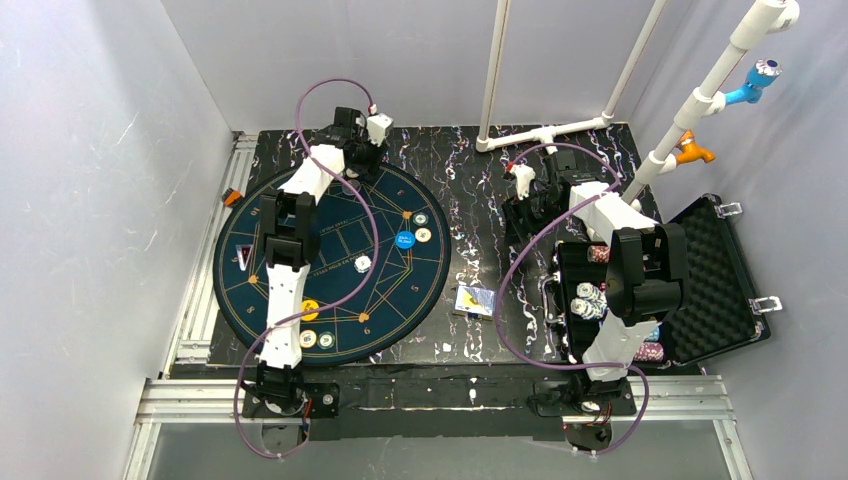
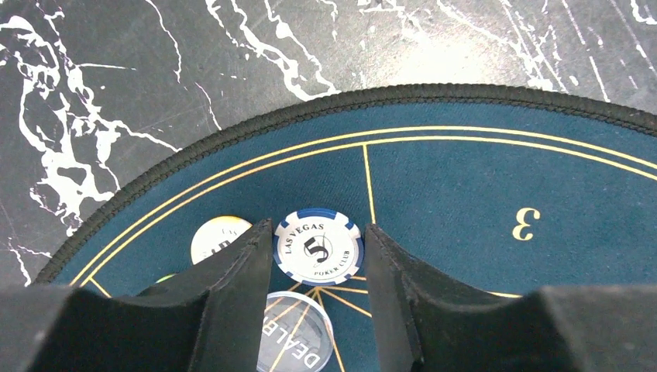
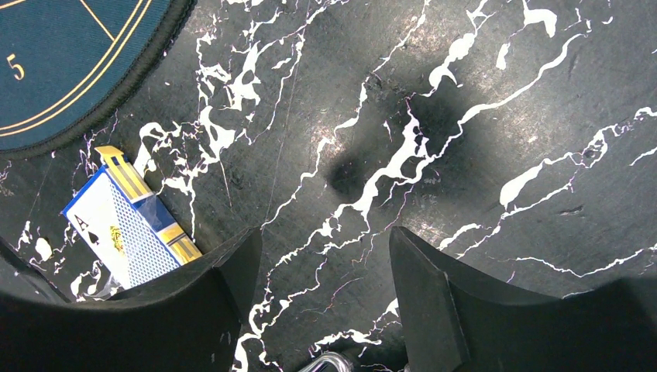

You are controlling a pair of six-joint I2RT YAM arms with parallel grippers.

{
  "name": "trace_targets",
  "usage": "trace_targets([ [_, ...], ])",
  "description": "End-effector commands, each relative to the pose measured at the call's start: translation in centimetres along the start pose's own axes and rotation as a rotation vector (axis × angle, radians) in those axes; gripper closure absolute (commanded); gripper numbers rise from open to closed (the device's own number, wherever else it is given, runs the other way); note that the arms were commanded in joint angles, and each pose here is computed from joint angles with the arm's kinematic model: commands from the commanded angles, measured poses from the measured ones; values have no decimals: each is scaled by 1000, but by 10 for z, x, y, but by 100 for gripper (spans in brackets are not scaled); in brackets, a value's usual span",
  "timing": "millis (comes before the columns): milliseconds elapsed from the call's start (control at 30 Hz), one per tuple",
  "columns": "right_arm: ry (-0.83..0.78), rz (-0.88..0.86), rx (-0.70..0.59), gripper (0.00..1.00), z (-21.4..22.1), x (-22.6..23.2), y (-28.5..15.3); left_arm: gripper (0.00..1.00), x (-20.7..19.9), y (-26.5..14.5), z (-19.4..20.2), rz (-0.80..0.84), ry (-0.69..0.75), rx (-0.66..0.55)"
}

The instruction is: Distribute texas hold em gaming equipment

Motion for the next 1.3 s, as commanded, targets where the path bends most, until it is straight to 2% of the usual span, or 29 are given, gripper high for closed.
trace_targets([
  [0,-26,-11,-26,29,-2,4,-9,53,8,3,1,-17,5,5],
  [200,-29,-13,-25,22,-2,4,-8,29,9,-6,-9,-17,-11,-20],
  [333,-29,-13,-31,19,-2,5,-9,19,13,-35,-29,-42,-42,-66],
  [500,-34,-11,-41,2,-3,6,-11,2,-5,-91,-48,19,-71,-154],
  [600,-42,4,-49,2,-3,5,-13,2,-23,-128,-49,60,-63,-188],
  [867,-58,18,-58,2,-3,6,-18,2,-84,-198,-5,186,26,-161],
  [1067,-58,13,-62,2,-4,7,-18,2,-118,-206,42,247,48,-49],
  [1267,-47,15,-58,2,-3,7,-17,13,-149,-197,76,301,60,58],
])
Point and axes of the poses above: each gripper's point midway between its finger pads, its own y axis out along the fingers, its own x axis along the line the jaws close on, z = x × y, the point moved 5 cm from there along -y, back along the fingers, and after that the axes turned 15 degrees about y, right-handed, at the moved point
